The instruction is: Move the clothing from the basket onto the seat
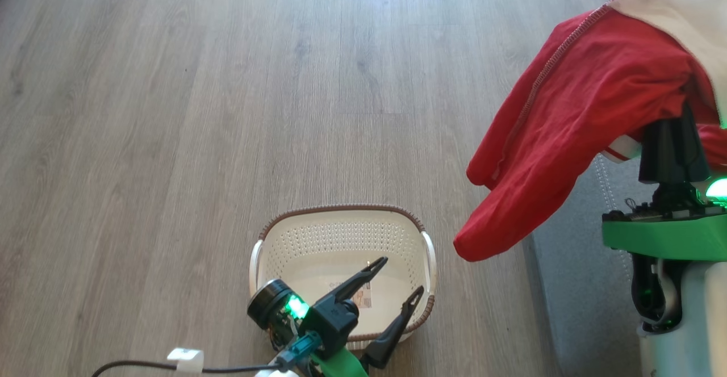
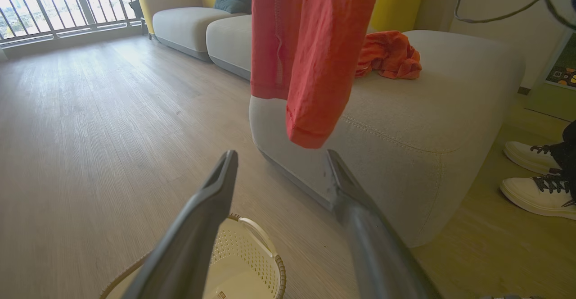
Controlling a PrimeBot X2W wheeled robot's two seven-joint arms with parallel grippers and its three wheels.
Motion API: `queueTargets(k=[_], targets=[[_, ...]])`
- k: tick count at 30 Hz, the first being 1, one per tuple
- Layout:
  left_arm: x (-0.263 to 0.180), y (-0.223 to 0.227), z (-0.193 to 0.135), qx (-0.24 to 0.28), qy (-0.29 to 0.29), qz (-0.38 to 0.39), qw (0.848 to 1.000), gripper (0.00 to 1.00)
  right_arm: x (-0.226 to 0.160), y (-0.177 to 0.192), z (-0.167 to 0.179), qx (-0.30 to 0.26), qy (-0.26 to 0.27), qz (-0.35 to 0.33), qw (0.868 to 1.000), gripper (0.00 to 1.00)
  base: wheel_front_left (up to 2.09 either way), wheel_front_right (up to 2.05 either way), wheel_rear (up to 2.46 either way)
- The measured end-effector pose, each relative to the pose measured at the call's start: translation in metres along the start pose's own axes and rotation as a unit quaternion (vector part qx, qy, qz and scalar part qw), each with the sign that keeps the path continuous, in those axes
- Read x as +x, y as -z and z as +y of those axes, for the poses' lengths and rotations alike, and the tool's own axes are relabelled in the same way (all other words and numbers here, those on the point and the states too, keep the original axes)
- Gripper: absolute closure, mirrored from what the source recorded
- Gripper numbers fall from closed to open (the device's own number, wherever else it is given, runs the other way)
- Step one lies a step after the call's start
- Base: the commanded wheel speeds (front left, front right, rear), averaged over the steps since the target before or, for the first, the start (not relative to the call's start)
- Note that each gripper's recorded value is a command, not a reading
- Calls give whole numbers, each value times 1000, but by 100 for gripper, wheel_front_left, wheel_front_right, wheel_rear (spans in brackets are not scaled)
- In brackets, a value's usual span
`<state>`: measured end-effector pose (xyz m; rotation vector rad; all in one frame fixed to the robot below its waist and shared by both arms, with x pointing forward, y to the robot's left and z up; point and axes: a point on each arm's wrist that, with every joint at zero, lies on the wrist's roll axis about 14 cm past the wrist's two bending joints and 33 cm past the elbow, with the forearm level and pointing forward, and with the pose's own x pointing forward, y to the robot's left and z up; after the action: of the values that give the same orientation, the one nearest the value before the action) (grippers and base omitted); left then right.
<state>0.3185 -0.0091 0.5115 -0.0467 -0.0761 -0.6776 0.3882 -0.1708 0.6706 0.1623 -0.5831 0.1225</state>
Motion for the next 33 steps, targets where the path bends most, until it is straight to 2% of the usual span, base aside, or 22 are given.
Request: queueTargets(k=[20,33], targets=[[-4,3,8,-27,-20,2,999,0,-7,3,-6,1,9,9,1000,100,0,0,0],[8,9,-2,-36,4,8,999,0,-16,2,-25,-15,36,14,999,100,0,0,0]])
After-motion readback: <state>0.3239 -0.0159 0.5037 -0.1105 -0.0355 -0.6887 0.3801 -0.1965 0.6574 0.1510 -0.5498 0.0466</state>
